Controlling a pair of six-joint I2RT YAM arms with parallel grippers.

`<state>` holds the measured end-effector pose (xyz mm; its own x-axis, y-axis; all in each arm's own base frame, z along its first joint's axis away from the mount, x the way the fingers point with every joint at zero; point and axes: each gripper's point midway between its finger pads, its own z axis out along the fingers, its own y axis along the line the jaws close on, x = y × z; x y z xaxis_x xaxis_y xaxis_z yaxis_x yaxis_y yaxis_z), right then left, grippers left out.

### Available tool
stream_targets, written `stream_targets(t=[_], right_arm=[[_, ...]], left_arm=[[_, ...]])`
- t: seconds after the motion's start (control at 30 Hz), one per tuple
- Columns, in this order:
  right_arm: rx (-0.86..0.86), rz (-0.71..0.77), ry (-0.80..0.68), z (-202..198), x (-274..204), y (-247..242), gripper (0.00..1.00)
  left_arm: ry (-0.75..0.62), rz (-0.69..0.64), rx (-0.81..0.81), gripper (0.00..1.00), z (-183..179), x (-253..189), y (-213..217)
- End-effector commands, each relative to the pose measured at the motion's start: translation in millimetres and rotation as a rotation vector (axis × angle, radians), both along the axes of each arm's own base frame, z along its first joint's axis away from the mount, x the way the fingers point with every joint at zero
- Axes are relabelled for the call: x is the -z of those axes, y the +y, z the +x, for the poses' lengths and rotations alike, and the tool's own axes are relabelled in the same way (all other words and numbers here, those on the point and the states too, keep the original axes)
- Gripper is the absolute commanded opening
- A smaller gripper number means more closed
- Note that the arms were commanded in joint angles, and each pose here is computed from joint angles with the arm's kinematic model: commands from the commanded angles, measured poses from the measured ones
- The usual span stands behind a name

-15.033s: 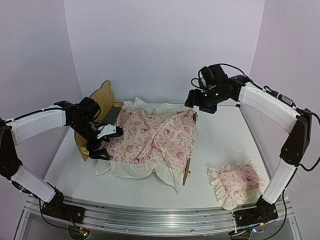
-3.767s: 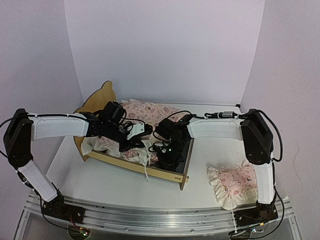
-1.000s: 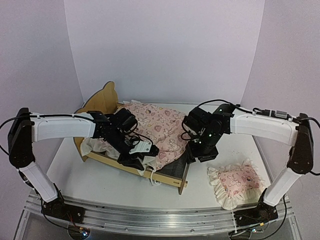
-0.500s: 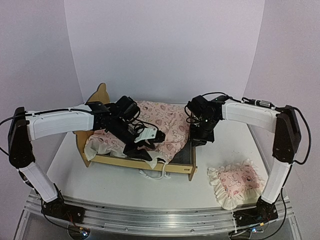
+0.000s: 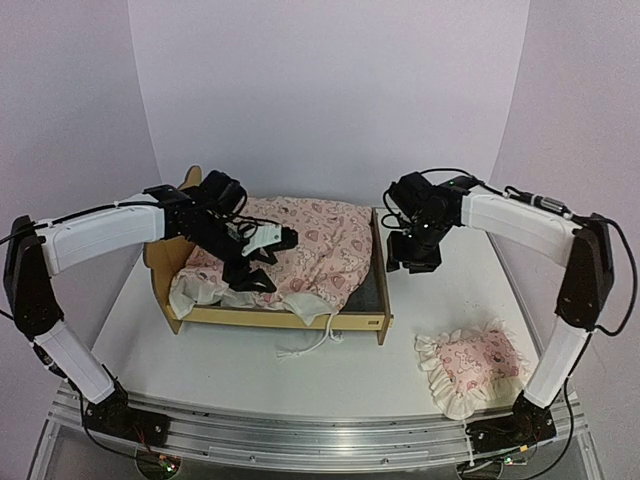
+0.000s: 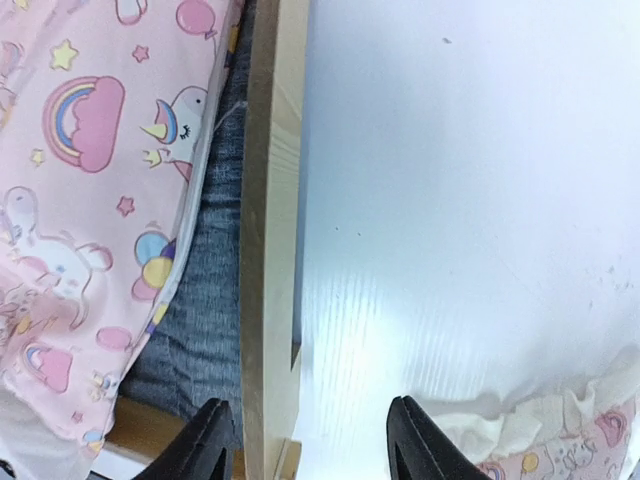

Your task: Set up the pet bed

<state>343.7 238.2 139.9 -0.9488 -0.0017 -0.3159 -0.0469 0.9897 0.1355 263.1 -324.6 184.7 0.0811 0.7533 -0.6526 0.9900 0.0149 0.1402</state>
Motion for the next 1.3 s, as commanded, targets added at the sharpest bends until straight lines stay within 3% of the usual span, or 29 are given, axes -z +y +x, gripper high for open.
stream_targets(t=[0.0, 0.17, 0.4, 0.5, 0.63, 0.73, 0.97, 1.17, 1.2, 1.27], right_arm=[[0.047, 0.065, -0.069, -30.2, -41.3, 4.8, 0.57], [-0.091, 0.277, -0.047, -52.2, -40.1, 93.5, 0.66], [-0.073, 0.366, 0.095, -52.2, 6.8, 141.8, 0.61], [-0.076, 0.361, 0.117, -50.8, 20.8, 147.1, 0.48], [-0.065, 0.333, 0.086, -46.7, 21.9, 140.1, 0.16], [-0.045, 0.308, 0.061, -47.9, 17.5, 123.2, 0.01], [0.081, 0.195, 0.021, -54.1, 12.8, 40.3, 0.00], [0.059, 0.205, 0.014, -48.3, 6.6, 32.0, 0.00], [0.043, 0.210, 0.023, -47.4, 7.5, 36.4, 0.02], [0.024, 0.225, 0.034, -45.6, 6.3, 43.6, 0.14]], left_arm=[[-0.130, 0.031, -0.188, 0.72, 35.7, -22.9, 46.3], [-0.164, 0.125, -0.314, 0.73, 54.9, -3.6, 88.0], [-0.164, 0.117, -0.390, 0.73, 65.5, 1.6, 114.7], [-0.140, 0.099, -0.379, 0.73, 61.2, 0.9, 111.4], [-0.112, 0.071, -0.364, 0.73, 57.5, -1.2, 105.8], [-0.091, 0.033, -0.328, 0.72, 50.8, -5.8, 98.9], [-0.107, 0.061, -0.285, 0.71, 44.1, 10.4, 102.5], [-0.115, 0.070, -0.267, 0.71, 43.7, 18.0, 102.6], [-0.115, 0.071, -0.265, 0.71, 43.6, 18.8, 102.8], [-0.112, 0.072, -0.262, 0.71, 42.9, 19.9, 102.5]])
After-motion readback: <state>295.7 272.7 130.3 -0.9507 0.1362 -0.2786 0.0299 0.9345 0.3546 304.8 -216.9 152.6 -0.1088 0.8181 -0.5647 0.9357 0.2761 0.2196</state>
